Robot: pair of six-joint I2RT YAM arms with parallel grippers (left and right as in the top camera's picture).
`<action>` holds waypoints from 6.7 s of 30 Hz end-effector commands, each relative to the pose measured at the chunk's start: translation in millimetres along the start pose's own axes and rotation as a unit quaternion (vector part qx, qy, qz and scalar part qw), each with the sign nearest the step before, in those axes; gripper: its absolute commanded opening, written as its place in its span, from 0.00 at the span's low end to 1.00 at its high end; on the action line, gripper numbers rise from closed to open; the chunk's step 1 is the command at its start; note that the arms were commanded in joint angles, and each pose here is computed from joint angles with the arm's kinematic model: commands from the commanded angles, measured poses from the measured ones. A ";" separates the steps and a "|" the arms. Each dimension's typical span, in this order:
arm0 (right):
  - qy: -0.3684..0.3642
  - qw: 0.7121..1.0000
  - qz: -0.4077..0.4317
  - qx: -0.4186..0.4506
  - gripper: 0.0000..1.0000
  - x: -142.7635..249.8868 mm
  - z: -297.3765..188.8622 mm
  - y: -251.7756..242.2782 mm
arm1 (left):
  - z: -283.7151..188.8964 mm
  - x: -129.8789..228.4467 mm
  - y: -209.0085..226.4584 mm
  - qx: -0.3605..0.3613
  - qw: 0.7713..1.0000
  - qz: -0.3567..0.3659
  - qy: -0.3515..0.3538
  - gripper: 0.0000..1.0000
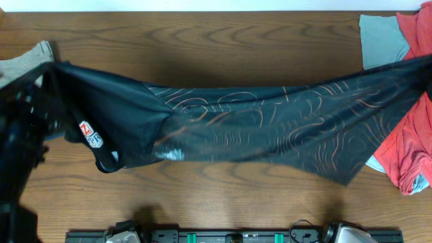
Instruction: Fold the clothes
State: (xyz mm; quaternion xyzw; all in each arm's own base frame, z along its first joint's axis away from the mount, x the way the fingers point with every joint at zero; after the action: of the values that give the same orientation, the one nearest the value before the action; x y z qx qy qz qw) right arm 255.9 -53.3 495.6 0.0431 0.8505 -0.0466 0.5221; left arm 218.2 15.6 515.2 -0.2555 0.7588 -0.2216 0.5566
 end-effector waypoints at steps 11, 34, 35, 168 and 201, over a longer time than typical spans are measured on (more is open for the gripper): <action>0.068 0.993 0.003 -0.099 0.01 -0.9 166.5 15.7 | 171.8 8.6 22.8 -0.011 0.994 -0.005 0.110 0.06; 0.116 0.986 0.050 -0.108 0.01 17.5 192.7 26.1 | 219.3 124.9 9.0 -0.025 0.946 -0.042 0.319 0.06; 0.123 0.986 0.049 -0.102 0.01 20.5 192.3 24.4 | 222.7 135.6 5.9 -0.023 0.942 -0.036 0.333 0.06; -0.219 0.961 0.101 -0.133 0.01 -145.2 208.2 43.8 | 252.9 -122.3 -25.7 0.243 0.951 -0.107 -0.159 0.06; 0.612 0.790 0.002 -0.047 0.01 273.9 197.0 21.8 | 148.5 268.1 198.2 -0.306 0.715 -0.018 0.629 0.06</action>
State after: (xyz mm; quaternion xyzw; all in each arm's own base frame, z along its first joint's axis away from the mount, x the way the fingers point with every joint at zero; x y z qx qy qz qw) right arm 326.3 -44.8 180.1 0.0500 0.9955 0.0524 -0.0606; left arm 291.0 -25.7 179.5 -0.2334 0.9498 -0.1702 -0.1206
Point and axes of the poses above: each gripper's point midway between its finger pads, its own z axis out along the fingers, its own y axis along the line the jaws close on, x = y × z, the point moved 3 cm from there along -z, back along the fingers, and after that the axes turned 15 degrees about -z, right-handed, at the moved point
